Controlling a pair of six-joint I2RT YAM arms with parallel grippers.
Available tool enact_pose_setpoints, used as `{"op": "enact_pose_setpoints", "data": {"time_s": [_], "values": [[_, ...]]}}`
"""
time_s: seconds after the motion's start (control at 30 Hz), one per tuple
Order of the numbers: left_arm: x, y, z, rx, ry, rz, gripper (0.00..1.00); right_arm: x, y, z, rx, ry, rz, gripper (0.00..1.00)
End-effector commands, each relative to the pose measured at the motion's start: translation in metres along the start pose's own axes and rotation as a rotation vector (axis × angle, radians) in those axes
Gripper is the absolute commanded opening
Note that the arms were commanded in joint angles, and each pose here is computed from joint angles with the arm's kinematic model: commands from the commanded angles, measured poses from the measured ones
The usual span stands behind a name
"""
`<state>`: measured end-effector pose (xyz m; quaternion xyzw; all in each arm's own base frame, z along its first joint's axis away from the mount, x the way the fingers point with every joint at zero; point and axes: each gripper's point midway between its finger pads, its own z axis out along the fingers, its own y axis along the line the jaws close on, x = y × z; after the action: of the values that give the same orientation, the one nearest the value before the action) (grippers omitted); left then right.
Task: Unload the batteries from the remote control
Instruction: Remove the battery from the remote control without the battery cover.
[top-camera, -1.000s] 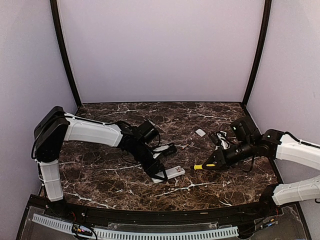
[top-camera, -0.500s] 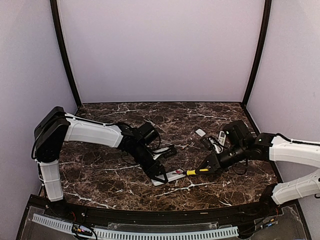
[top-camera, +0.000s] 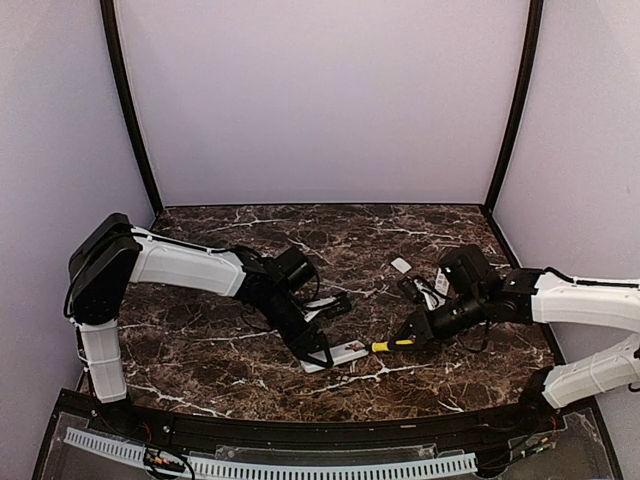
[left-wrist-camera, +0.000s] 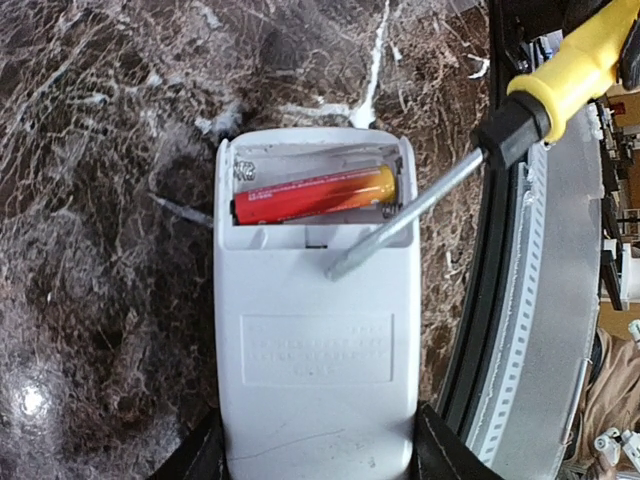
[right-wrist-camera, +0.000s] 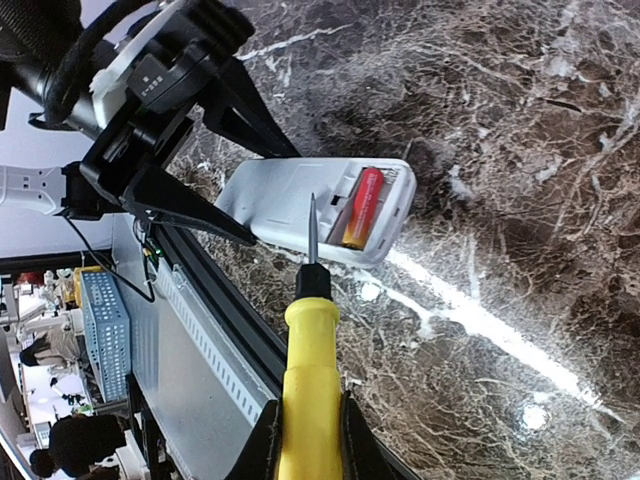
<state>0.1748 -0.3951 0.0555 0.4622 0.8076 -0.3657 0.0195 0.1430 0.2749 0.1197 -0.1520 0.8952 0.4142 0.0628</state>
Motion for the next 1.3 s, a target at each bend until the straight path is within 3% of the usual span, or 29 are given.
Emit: {"op": "enact_pose_setpoints", "data": {"time_s": [0.0,0.53,0.87,1.27], "values": [[0.011,0.012,-0.005,-0.077,0.013,0.048,0.37,0.0,-0.022,0.007,0.107,0.005,0.052,0.0],[0.023,0.04,-0.005,-0.445,0.098,0.281,0.36,-0.017,-0.031,0.0,0.207,-0.054,0.046,0.0],[0.012,0.044,-0.011,-0.516,0.07,0.316,0.36,-0.001,-0.003,-0.006,0.079,-0.006,-0.023,0.0],[0.009,0.041,-0.01,-0.503,0.061,0.307,0.36,-0.006,-0.001,0.011,0.117,0.018,-0.037,0.0]]}}
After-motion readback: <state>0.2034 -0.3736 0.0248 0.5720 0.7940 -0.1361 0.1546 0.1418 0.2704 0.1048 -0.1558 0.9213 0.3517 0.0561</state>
